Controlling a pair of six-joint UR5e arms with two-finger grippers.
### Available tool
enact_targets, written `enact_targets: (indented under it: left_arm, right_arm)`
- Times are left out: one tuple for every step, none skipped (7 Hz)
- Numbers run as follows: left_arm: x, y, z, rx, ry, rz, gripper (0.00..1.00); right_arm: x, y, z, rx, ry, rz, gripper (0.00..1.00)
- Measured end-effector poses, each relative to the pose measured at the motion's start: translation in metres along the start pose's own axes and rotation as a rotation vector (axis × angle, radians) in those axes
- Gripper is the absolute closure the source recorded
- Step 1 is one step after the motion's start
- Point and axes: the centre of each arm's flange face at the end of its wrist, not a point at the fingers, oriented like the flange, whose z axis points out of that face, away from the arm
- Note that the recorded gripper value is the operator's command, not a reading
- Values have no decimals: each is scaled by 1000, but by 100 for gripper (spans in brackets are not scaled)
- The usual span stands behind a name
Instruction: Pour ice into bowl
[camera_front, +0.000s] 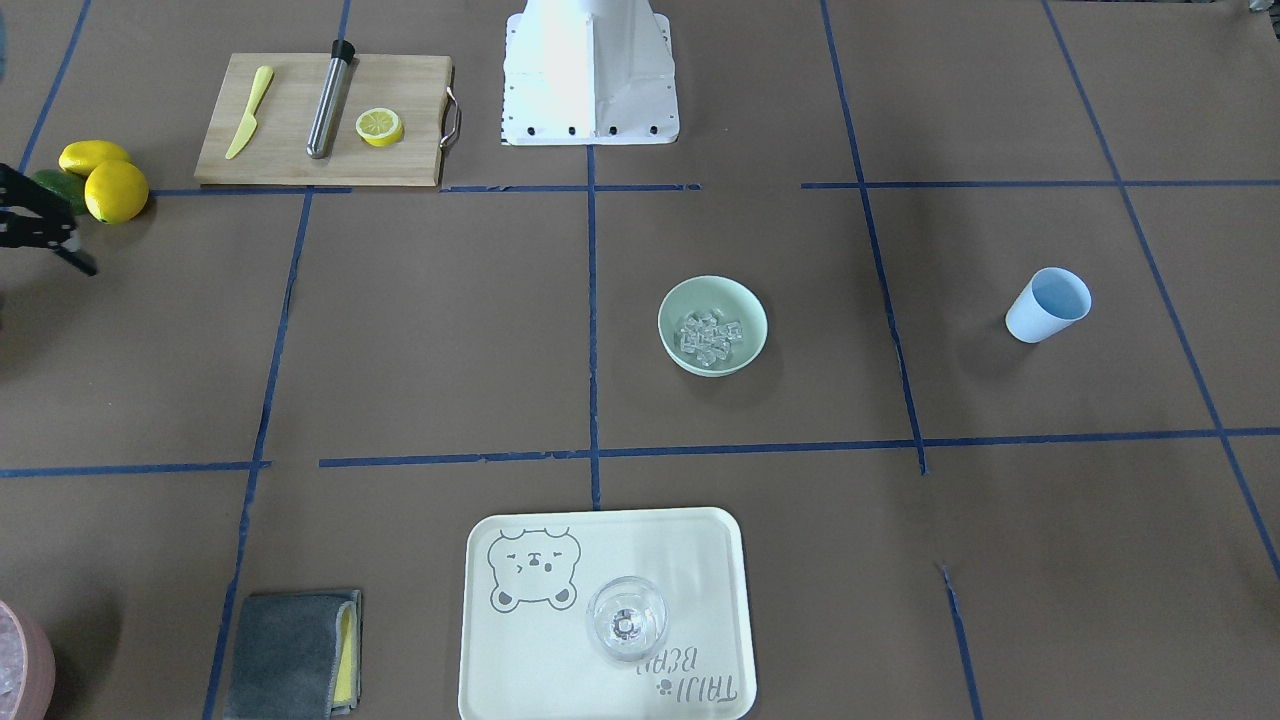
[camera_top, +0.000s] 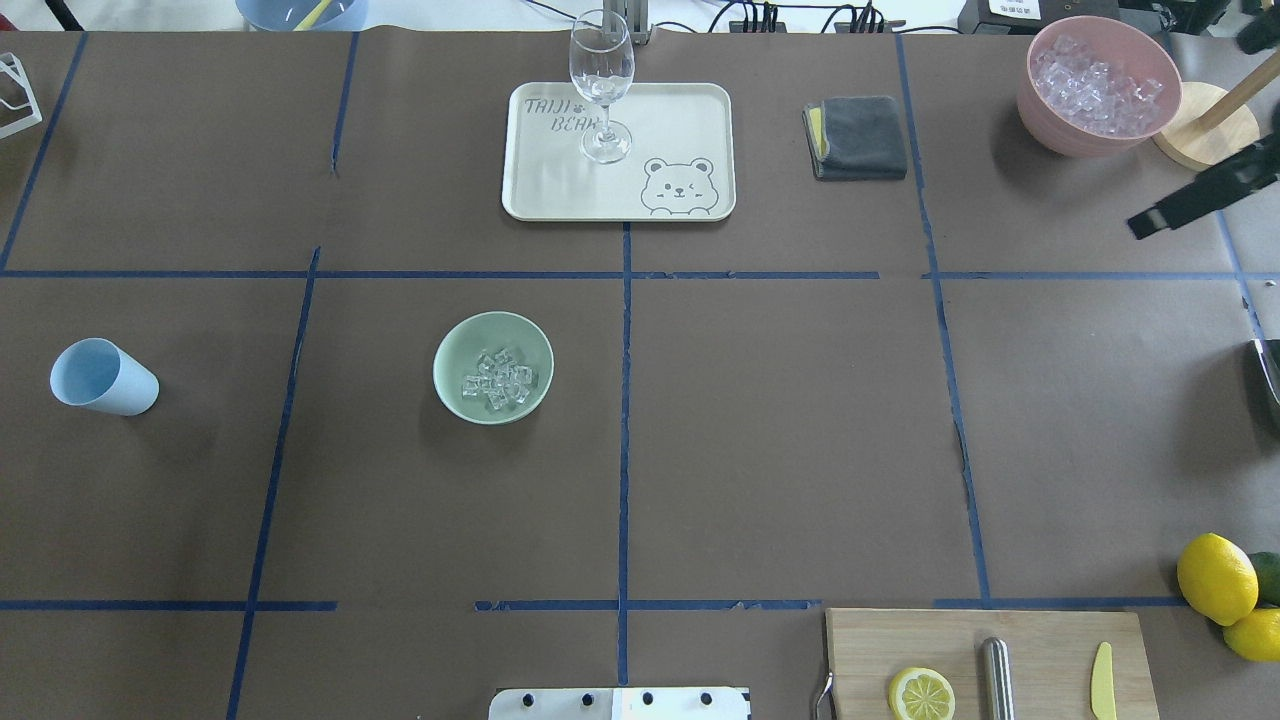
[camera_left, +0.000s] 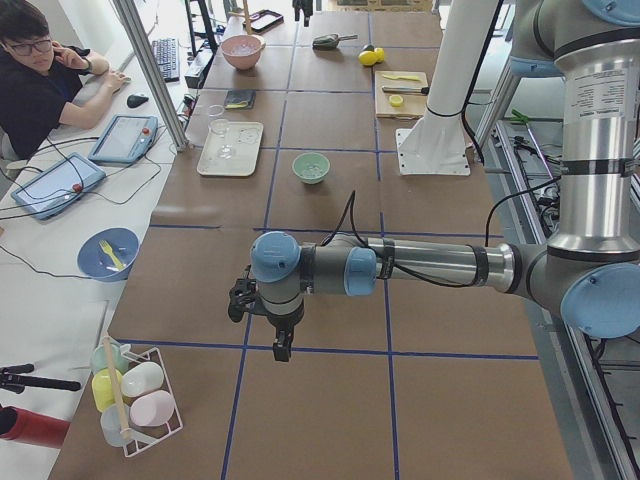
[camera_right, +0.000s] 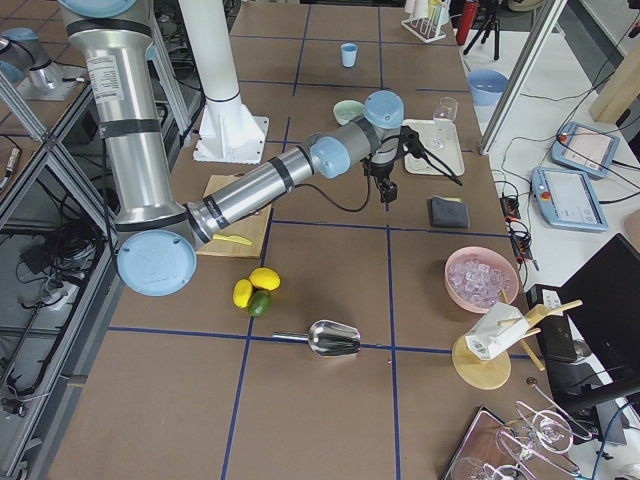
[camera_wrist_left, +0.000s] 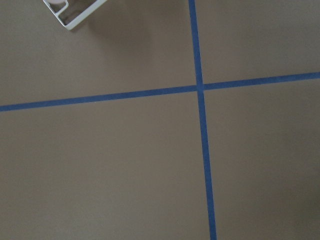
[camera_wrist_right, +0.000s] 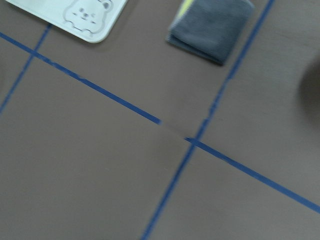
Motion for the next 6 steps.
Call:
enact_targets:
  left_arm:
    - [5, -1, -6, 13, -1, 15, 0]
    - [10, -2, -11, 22, -2, 25, 0]
    - [12, -4, -13, 26, -2, 31, 0]
    - [14, -4, -15, 29, -2, 34, 0]
    - [16, -5, -17, 34, -3, 39, 0]
    - [18, -5, -19, 38, -3, 43, 0]
  right_arm:
    - [-73, -32, 26, 5, -21, 68, 0]
    - [-147, -54, 59, 22, -8, 132, 0]
    - [-218, -72, 97, 51, 19, 194, 0]
    - [-279, -93, 136, 71, 41, 259, 0]
    - [-334, -117, 178, 72, 71, 329, 0]
    - [-377, -134, 219, 69, 111, 375, 0]
